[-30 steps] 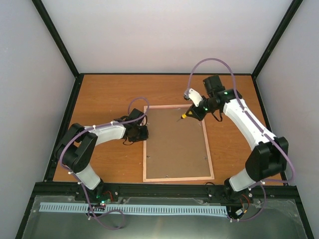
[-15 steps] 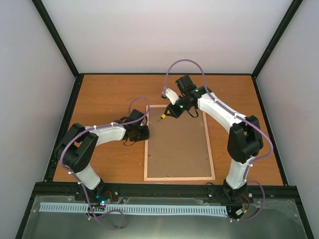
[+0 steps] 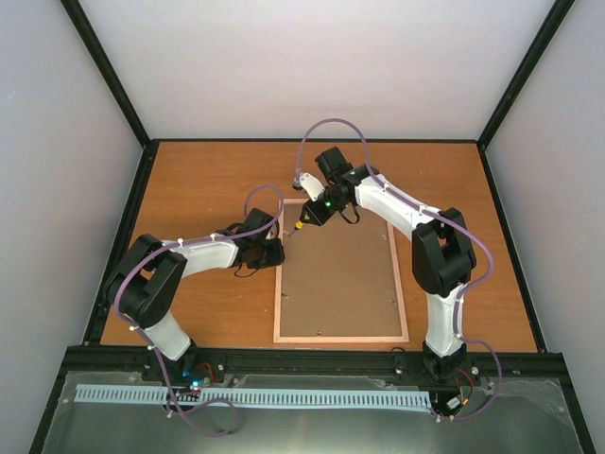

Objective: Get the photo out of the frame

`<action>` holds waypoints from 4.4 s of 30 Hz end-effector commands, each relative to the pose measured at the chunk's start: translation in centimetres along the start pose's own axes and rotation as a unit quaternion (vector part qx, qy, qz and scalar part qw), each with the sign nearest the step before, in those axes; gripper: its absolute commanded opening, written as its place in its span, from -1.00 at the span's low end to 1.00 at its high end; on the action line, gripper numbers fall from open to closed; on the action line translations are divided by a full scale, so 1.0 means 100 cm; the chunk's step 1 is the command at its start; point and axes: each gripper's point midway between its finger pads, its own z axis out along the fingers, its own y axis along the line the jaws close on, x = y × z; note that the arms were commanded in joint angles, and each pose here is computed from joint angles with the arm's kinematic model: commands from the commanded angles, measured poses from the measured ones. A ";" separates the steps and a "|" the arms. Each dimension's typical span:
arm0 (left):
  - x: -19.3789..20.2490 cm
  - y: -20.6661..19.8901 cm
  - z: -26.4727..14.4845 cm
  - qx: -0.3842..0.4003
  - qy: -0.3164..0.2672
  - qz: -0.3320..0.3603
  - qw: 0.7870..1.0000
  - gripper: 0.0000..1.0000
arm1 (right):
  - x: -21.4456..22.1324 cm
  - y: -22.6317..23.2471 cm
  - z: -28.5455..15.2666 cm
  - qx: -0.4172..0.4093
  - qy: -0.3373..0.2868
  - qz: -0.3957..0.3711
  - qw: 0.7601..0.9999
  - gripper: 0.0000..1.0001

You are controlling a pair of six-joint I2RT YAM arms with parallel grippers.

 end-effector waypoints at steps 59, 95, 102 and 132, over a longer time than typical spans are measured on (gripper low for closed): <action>0.005 -0.009 0.002 0.028 0.002 0.013 1.000 -0.98 | -0.022 -0.030 -0.040 0.157 0.025 -0.042 0.986 -0.94; 0.091 -0.006 -0.071 0.032 0.077 0.024 0.996 -0.02 | 0.025 0.051 -0.128 -0.039 -0.131 -0.030 0.990 -0.94; 0.126 0.002 -0.065 0.012 0.117 0.034 0.992 -0.12 | 0.044 0.084 -0.096 -0.071 -0.118 -0.042 0.990 -0.94; 0.143 0.020 -0.042 0.009 0.120 -0.006 0.993 -0.96 | 0.073 0.144 -0.011 -0.109 -0.002 -0.095 0.990 -0.95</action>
